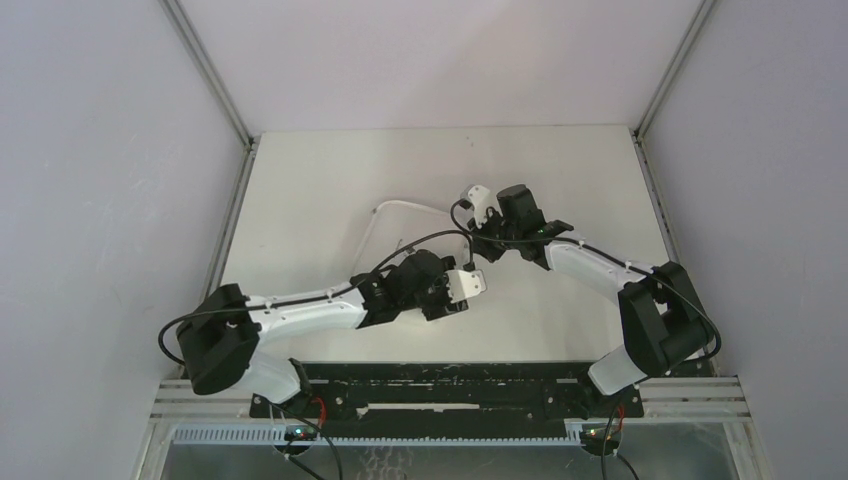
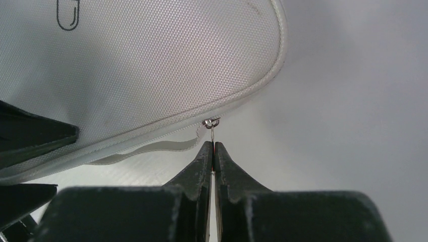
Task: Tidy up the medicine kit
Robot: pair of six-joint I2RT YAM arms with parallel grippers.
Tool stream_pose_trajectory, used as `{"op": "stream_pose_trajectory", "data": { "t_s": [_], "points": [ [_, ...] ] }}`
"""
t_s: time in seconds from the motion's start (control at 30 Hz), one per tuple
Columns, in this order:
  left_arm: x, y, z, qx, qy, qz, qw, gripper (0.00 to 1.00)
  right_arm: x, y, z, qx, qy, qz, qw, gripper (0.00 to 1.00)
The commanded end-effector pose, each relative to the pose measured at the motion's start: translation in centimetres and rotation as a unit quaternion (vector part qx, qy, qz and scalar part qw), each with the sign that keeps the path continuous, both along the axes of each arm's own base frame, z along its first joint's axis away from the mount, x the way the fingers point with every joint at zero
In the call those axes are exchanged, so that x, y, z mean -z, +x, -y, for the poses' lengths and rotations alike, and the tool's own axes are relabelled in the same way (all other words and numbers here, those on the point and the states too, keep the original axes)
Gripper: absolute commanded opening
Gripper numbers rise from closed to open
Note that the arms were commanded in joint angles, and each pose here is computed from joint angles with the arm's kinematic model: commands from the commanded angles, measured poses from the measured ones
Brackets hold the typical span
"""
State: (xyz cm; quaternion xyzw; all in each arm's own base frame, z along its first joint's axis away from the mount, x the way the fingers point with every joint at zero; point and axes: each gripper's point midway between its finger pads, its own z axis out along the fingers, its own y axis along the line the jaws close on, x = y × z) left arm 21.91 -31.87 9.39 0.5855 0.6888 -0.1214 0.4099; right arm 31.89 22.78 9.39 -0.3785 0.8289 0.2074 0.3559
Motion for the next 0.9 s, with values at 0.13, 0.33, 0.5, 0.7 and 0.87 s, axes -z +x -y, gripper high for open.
{"op": "stream_pose_trajectory", "data": {
  "t_s": [0.13,0.33,0.5,0.7,0.87],
  "points": [
    [-1.1,0.6,-4.2,-0.027,0.04,0.054,0.997,0.4,0.4,1.2,1.5,0.041,-0.026,0.013,0.999,0.0],
    [-0.5,-0.1,-7.0,-0.025,0.066,0.076,0.995,0.11,0.6,2.3,2.3,0.076,-0.048,0.031,0.995,0.0],
    [0.0,-0.3,-8.5,-0.021,0.078,0.075,0.994,0.0,0.6,2.9,3.0,0.101,-0.066,0.043,0.992,0.0],
    [1.0,-0.5,-10.4,-0.002,0.102,0.073,0.992,0.0,0.1,3.7,4.1,0.129,-0.082,0.055,0.987,0.0],
    [2.2,-1.8,-12.1,0.042,0.132,0.057,0.989,0.0,-0.8,4.4,4.9,0.141,-0.081,0.059,0.985,0.0]
  ]
}}
